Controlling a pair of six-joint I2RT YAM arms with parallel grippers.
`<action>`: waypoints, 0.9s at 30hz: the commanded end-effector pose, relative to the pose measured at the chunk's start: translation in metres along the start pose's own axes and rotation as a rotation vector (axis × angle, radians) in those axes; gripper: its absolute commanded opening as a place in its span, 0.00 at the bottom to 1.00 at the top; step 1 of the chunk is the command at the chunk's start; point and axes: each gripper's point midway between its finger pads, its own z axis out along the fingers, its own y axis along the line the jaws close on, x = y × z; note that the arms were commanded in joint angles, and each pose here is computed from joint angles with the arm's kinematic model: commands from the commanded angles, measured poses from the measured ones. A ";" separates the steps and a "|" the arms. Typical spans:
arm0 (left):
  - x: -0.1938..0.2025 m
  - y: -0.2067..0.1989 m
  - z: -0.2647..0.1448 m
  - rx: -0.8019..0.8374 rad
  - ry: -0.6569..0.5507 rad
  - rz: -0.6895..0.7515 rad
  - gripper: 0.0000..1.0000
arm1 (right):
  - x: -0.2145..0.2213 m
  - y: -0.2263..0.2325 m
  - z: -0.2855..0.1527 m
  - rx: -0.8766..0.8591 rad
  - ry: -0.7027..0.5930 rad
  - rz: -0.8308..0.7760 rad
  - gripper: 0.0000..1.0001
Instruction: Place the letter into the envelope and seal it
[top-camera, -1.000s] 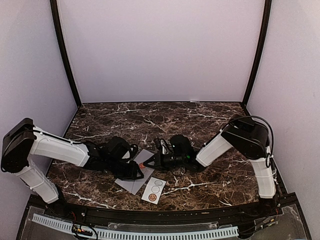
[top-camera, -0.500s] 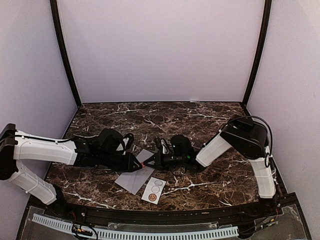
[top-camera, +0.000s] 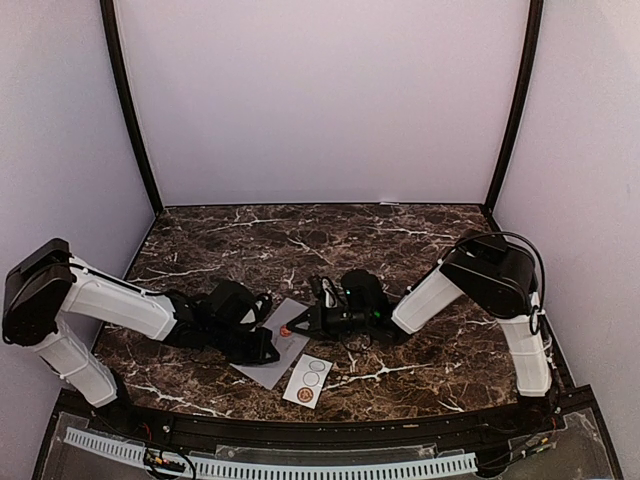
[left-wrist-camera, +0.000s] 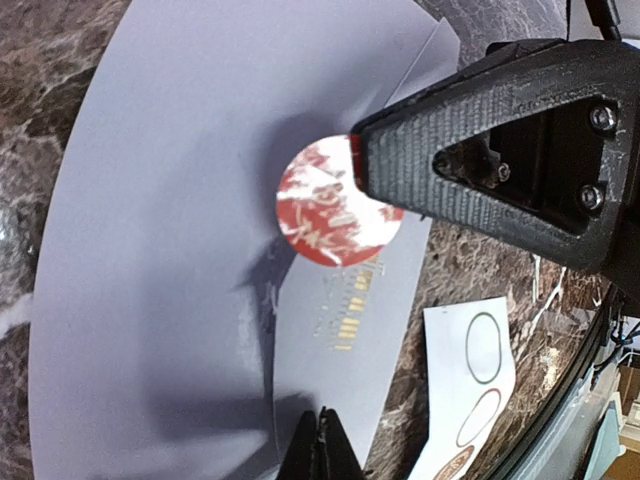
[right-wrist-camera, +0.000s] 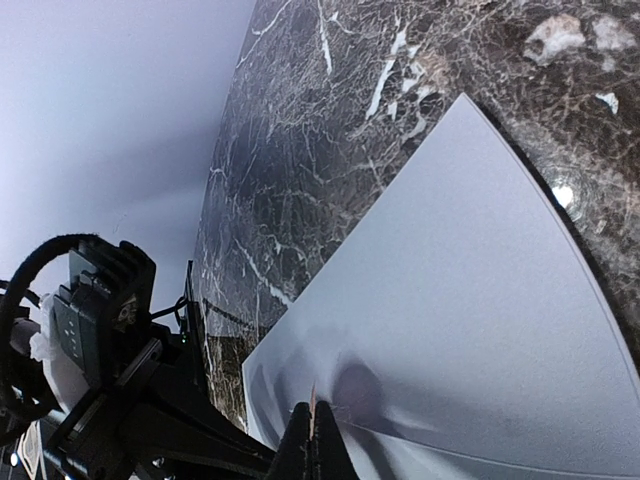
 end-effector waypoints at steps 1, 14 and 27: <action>0.010 0.013 0.006 -0.039 0.027 -0.011 0.00 | -0.007 0.008 0.001 -0.024 -0.024 -0.025 0.00; 0.021 0.027 0.009 -0.094 0.069 -0.032 0.00 | -0.003 0.030 0.014 -0.048 0.019 -0.132 0.00; 0.021 0.028 0.009 -0.091 0.070 -0.039 0.00 | 0.010 0.012 0.018 0.031 0.050 -0.138 0.00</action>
